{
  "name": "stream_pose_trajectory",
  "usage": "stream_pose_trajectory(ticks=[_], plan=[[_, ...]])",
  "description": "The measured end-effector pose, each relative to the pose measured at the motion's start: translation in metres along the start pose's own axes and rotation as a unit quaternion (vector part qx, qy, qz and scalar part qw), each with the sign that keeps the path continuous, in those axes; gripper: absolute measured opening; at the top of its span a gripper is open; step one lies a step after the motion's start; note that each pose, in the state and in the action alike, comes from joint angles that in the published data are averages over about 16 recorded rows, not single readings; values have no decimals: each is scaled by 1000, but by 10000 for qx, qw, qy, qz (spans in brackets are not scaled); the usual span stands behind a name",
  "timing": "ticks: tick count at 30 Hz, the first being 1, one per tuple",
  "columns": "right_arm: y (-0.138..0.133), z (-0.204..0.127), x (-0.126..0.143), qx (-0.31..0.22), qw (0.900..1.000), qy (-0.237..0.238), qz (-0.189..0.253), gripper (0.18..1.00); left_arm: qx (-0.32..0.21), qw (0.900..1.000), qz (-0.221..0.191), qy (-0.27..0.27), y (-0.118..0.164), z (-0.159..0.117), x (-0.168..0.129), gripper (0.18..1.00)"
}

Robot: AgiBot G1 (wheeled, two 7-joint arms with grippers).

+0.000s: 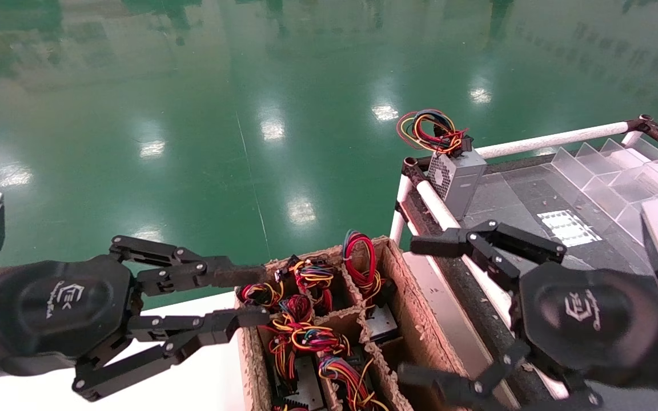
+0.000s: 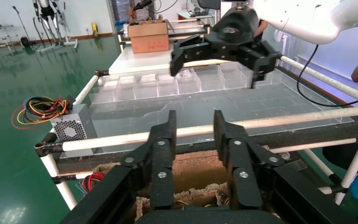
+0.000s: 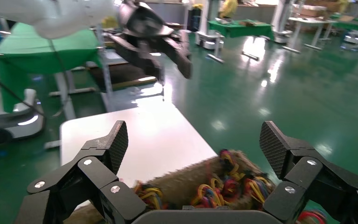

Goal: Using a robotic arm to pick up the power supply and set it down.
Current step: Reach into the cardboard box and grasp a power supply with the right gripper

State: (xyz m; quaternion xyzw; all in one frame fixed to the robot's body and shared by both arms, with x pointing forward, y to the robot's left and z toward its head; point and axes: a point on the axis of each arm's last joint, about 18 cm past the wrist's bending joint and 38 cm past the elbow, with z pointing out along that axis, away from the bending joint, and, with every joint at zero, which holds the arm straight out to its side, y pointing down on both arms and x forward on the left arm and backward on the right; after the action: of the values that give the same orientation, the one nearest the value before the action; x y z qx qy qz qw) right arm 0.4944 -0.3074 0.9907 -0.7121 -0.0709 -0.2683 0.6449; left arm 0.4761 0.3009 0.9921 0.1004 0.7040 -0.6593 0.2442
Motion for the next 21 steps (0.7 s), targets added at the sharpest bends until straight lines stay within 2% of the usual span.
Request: stream_pose_trajectory(ticks=[8, 14, 21], plan=[[28, 16, 36, -742, 9958, 543, 16, 1001, 0, 10000, 0, 0, 0, 0, 0, 466], [53, 42, 72, -1440, 9856, 873, -145, 1001, 0, 10000, 0, 0, 0, 0, 0, 599], [73, 77, 104, -2004, 9735, 991, -477, 1001, 0, 10000, 0, 0, 0, 0, 0, 754]])
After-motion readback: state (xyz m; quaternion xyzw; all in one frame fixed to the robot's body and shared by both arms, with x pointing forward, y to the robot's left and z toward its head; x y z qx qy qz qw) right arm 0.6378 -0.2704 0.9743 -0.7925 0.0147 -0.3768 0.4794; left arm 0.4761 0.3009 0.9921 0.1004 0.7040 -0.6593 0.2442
